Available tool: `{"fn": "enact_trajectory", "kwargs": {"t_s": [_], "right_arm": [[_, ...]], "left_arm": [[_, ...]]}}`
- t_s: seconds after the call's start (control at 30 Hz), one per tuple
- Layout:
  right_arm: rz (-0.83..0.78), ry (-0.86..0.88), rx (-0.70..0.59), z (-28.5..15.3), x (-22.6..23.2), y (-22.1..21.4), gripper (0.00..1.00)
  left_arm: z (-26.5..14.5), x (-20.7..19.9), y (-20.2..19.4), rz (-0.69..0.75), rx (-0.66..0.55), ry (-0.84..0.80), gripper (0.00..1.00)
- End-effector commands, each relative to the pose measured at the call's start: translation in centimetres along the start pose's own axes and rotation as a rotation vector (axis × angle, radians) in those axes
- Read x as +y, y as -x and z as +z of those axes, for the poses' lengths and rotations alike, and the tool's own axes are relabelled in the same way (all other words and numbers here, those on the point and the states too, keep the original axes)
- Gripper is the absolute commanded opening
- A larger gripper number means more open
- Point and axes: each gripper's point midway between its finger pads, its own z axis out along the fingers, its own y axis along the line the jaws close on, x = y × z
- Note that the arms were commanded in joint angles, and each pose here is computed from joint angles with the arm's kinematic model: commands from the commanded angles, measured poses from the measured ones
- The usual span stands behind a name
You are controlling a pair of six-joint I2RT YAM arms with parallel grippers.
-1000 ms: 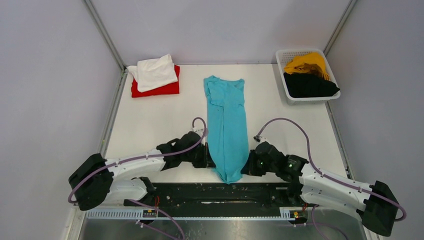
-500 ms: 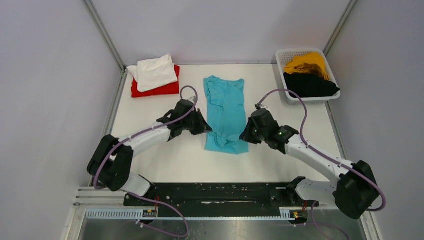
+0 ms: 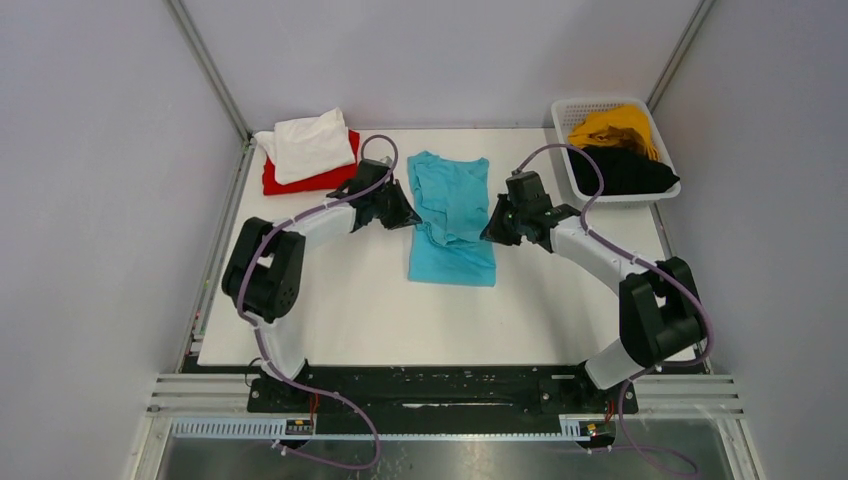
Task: Fold and stack the t-shirts
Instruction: Fold the folded rectangular tshirt in 1/3 of the way, then grab one side of the 2/3 rectangular tshirt with both arms
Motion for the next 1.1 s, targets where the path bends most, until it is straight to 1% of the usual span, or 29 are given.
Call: {"fn": "enact_trajectory", "kwargs": {"t_s": [0.0,0.07,0.1,0.13,0.17,0.2,0.23,0.27,0.3,0.33,0.37,0.4,0.47,0.63,0.67,0.73,0.9,0.97,1.07], "right_arm": [[-0.02,0.076,-0.021,0.9,1.7,2.9,0.17],[-0.026,0.071,-0.016,1.7,1.6,3.4,0.18],[-0.033,0.064,-0.021,2.2,1.4,3.9,0.19],[-0.036,0.057,-0.024,2.8,1.3,4.3,0.22],[-0.034,0.053,-0.027,3.2,1.2,5.0,0.33],[-0.034,0.052,-0.029,3.7,1.1,5.6,0.43],[-0.038,0.05,-0.038,4.0,1.1,6.5,0.56],[-0.044,0.039,-0.045,4.4,0.8,7.3,0.64],[-0.052,0.026,-0.045,4.5,0.8,7.8,0.67],[-0.069,0.017,-0.042,4.2,0.8,8.2,0.7],[-0.091,0.021,-0.037,3.8,1.1,8.3,0.72],[-0.1,0.029,-0.027,3.3,1.1,7.9,0.73],[-0.102,0.053,-0.021,2.5,0.8,6.6,0.8],[-0.142,0.136,0.035,1.0,0.5,1.0,0.82],[-0.152,0.141,0.051,0.9,0.4,-0.2,0.82],[-0.168,0.133,0.087,0.8,0.2,-2.4,0.82],[-0.094,0.057,0.147,0.4,-3.0,-6.3,0.81],[-0.08,0.023,0.163,-0.1,-4.5,-7.7,0.8],[-0.078,-0.015,0.16,-0.7,-6.1,-8.7,0.79]], "left_arm": [[1.3,-0.3,1.2,0.04,0.02,-0.001,0.0],[2.0,0.5,1.6,0.034,0.015,0.02,0.0],[2.3,0.9,2.0,0.031,0.005,0.039,0.02],[2.7,1.5,2.5,0.027,-0.002,0.064,0.1],[2.8,1.4,3.5,0.026,-0.016,0.079,0.15],[2.9,1.5,4.1,0.025,-0.019,0.087,0.17],[2.9,1.3,4.8,0.02,-0.021,0.083,0.22],[2.6,0.9,5.5,0.015,-0.026,0.062,0.34],[2.1,0.4,6.1,0.011,-0.042,0.044,0.58],[1.4,-0.3,6.7,0.019,-0.065,0.024,0.92],[0.4,-0.8,7.2,0.035,-0.094,0.016,0.98],[-0.6,-1.1,7.3,0.048,-0.119,0.011,0.99],[-2.4,-1.1,6.5,0.062,-0.146,-0.005,0.99],[-4.9,1.0,0.9,0.043,-0.11,-0.053,0.99],[-4.8,2.2,-0.9,0.025,-0.078,-0.05,0.99],[-4.7,3.1,-3.1,0.016,-0.038,-0.045,0.99],[-3.6,4.5,-7.8,0.032,0.059,-0.001,0.99],[-2.9,4.2,-8.5,0.038,0.069,-0.012,0.99],[-2.0,3.9,-9.4,0.053,0.098,-0.002,0.94]]}}
